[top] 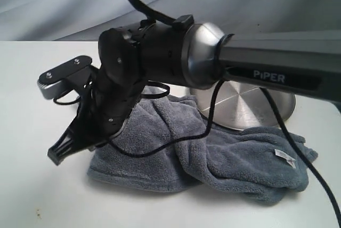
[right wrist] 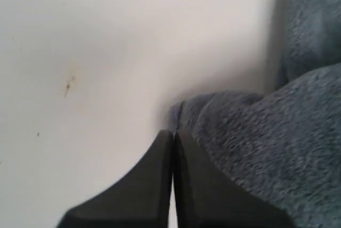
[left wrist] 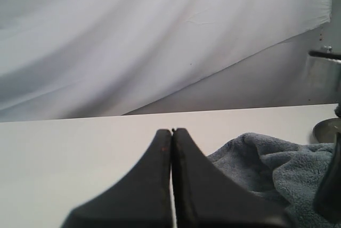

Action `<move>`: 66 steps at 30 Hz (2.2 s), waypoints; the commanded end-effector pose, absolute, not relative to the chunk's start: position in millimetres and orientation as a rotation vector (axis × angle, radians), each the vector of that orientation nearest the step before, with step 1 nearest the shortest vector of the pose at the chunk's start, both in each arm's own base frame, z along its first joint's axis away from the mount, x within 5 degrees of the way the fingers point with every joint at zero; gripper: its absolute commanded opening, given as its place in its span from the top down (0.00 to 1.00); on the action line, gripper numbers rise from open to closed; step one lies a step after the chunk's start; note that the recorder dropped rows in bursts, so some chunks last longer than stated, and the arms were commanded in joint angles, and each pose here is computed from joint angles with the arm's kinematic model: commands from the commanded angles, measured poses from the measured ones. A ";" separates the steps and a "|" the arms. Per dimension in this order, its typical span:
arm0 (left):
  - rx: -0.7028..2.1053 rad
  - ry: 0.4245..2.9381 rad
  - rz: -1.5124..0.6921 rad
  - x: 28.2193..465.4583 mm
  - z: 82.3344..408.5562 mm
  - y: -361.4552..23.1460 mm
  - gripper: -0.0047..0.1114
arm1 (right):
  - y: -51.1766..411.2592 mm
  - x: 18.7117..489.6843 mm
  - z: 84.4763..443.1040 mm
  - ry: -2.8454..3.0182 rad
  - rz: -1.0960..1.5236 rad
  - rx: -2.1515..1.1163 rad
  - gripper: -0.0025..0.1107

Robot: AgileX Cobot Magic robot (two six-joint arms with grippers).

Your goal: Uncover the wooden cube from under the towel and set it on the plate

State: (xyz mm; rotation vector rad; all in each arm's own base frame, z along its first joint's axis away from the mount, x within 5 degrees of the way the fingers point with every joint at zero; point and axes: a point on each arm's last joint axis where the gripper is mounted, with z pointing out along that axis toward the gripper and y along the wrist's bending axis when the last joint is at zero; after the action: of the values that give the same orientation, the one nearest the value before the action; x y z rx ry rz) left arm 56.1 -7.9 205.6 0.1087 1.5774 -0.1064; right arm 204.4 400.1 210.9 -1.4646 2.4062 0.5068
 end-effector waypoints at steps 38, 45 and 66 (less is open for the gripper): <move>0.102 1.567 -0.108 55.9 205.4 -7.7 0.96 | 222.8 228.2 218.7 2.494 0.265 -0.966 0.98; 0.102 1.567 -0.108 55.9 205.4 -7.7 0.96 | 204.7 291.7 244.3 2.479 0.242 -0.737 0.98; 0.102 1.567 -0.108 55.9 205.4 -7.7 0.96 | 368.4 307.8 230.7 2.432 0.403 -1.051 0.98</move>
State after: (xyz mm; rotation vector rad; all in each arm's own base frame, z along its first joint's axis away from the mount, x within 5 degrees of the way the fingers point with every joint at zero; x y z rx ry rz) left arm 56.1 -7.9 205.6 0.1087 1.5774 -0.1064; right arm 320.9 347.8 231.6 -1.0127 2.4428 0.3444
